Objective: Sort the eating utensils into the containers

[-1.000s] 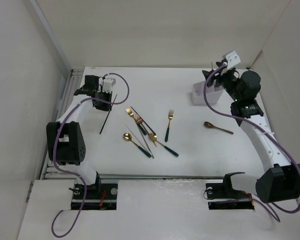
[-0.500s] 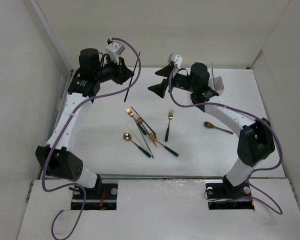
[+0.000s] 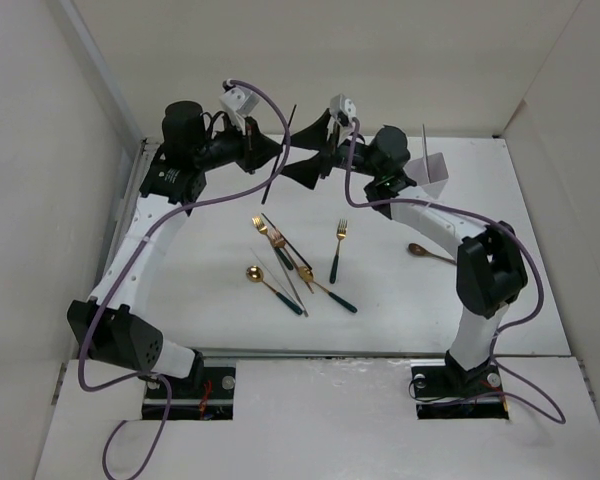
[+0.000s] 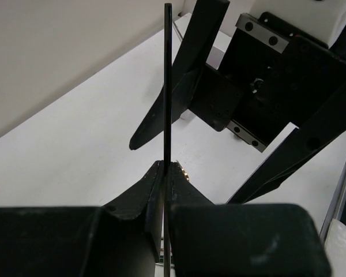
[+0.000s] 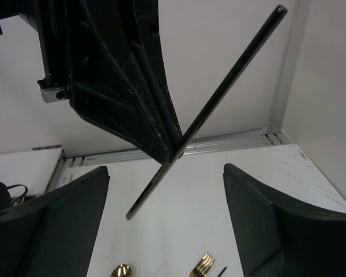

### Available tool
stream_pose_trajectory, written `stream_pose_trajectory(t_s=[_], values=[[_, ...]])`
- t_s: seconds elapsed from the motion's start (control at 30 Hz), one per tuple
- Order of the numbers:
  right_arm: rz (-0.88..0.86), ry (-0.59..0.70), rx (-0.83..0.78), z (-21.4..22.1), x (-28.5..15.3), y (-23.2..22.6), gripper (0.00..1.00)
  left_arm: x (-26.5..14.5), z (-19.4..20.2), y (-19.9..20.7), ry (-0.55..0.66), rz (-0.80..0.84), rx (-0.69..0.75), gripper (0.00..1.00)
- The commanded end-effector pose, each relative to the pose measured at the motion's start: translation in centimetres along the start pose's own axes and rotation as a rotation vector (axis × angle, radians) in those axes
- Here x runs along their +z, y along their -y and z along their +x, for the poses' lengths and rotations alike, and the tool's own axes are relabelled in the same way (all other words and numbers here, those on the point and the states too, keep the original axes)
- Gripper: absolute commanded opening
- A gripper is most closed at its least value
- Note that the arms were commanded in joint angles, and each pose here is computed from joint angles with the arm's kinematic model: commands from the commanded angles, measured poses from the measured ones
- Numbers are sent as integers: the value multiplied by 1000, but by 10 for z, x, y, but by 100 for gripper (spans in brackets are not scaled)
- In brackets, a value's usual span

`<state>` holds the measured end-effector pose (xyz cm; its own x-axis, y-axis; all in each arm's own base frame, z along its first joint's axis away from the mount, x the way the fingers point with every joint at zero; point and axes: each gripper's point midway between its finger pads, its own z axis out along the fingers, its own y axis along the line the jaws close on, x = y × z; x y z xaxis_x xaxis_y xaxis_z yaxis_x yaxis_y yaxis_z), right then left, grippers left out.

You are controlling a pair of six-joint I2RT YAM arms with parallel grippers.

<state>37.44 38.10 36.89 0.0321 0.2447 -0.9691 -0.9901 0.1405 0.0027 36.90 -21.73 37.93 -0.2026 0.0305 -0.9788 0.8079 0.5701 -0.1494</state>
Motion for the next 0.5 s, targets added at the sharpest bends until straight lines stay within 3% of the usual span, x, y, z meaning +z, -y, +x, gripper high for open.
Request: stream_pose_trajectory(t_s=[0.0,0.33,0.47], values=[[-84,78,-8,-20,10,-13,85,-7,-27,19,86,40,62,0],[-94,95,17,-16,10,-14,48,-3,-16,27,74,61,13,0],[-97,101,10,-20,11,-14,28,-5,-2,24,54,37,3,0]])
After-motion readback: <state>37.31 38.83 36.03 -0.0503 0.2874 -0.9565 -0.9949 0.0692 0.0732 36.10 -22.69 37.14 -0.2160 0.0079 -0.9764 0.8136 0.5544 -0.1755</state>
